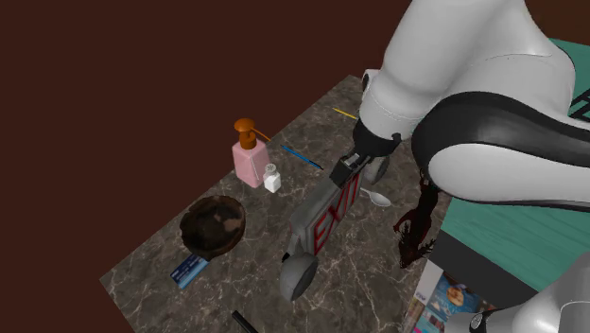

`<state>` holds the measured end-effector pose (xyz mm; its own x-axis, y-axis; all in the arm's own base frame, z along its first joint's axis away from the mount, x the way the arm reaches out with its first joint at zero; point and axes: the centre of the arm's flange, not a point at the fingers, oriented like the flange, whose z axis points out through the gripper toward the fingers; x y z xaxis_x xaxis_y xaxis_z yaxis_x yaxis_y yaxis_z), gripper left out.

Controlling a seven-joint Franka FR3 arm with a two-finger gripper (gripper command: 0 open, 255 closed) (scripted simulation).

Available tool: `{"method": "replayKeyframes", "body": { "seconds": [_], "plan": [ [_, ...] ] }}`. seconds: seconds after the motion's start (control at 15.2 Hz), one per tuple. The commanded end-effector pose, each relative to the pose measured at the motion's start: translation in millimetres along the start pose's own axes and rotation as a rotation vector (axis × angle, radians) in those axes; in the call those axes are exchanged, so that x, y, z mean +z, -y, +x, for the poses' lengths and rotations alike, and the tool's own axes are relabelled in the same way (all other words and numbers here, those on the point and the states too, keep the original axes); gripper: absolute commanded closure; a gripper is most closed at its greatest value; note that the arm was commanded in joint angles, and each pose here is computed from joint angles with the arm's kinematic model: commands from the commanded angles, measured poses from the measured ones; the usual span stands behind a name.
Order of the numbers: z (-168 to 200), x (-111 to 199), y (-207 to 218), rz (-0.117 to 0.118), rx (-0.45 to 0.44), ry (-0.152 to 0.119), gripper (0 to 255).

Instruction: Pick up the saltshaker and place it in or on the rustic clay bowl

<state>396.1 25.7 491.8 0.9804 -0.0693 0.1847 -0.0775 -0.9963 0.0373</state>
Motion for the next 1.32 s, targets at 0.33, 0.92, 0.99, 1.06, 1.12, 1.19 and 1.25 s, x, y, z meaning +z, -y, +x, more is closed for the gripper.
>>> {"method": "replayKeyframes", "body": {
  "seconds": [0.33,0.92,0.99,1.06,1.12,1.19,1.25],
  "plan": [
    [48.1,69.8,20.2,0.027,-0.011,-0.064,0],
    [115.3,152.4,50.1,0.062,-0.025,-0.143,0],
    [123.2,161.2,53.6,0.066,-0.027,-0.152,0],
    [131.1,169.8,57.2,0.070,-0.028,-0.161,0],
    [133.0,172.0,58.1,0.071,-0.028,-0.163,0],
    [133.9,177.1,58.5,0.071,-0.028,-0.163,0],
    [134.7,182.3,58.9,0.071,-0.028,-0.163,0]
  ]
}}
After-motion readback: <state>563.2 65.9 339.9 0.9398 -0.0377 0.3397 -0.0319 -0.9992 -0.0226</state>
